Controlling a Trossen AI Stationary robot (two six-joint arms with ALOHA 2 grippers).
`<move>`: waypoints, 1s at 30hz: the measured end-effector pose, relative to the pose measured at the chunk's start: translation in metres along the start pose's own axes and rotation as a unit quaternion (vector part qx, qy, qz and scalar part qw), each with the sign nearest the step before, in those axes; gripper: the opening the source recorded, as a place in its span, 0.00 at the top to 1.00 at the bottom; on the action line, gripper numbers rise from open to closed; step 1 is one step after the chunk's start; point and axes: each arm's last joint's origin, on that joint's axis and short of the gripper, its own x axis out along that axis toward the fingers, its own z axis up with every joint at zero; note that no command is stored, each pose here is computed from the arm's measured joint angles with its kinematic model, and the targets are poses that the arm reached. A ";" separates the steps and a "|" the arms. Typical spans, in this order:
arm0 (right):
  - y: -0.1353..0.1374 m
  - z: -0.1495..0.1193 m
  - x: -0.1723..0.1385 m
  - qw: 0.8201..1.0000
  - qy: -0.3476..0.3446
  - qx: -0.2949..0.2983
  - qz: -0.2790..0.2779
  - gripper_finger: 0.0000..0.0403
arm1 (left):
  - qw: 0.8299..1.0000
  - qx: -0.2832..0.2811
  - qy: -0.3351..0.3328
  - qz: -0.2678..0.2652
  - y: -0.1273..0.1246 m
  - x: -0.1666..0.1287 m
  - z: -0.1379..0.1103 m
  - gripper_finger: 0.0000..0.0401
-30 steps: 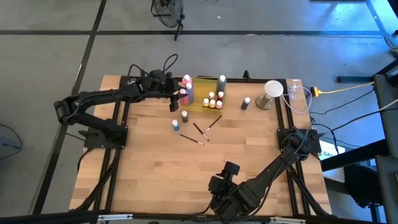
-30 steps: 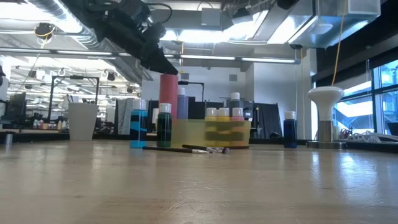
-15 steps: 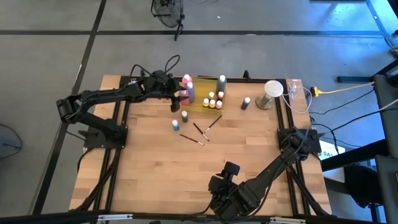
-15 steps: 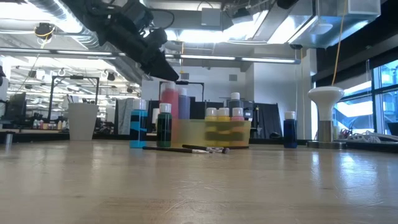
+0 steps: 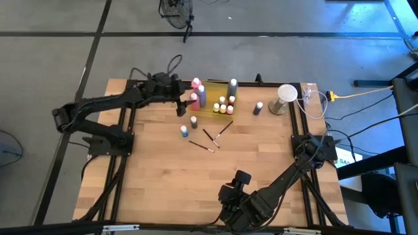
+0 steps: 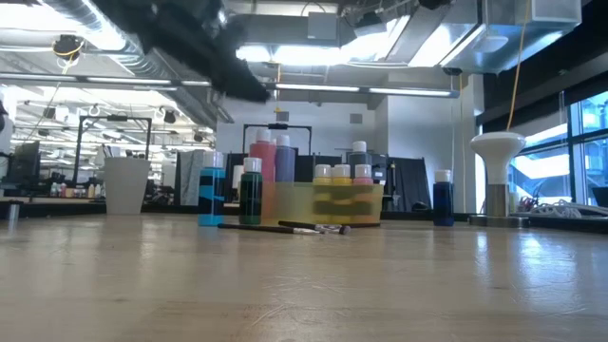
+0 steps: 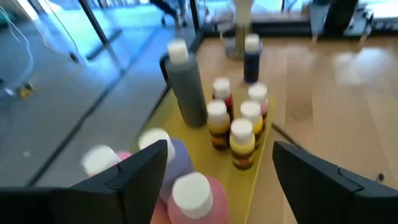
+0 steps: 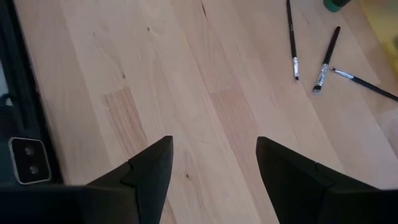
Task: Pick & Place Paint Supplies
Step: Put the silver paintbrush into the white cup
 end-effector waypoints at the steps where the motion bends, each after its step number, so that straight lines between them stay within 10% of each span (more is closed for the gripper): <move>1: 0.000 0.000 0.000 1.000 -0.001 0.001 0.002 0.42 | 1.000 0.003 -0.011 0.004 -0.001 -0.006 0.004 0.28; 17: -0.049 0.030 0.034 0.981 0.158 0.094 -0.063 0.42 | 0.992 -0.009 -0.113 -0.052 -0.044 -0.105 0.035 0.28; 30: -0.113 0.088 0.098 0.979 0.203 0.020 0.006 0.42 | 0.987 -0.042 -0.098 -0.122 -0.062 -0.151 0.023 0.28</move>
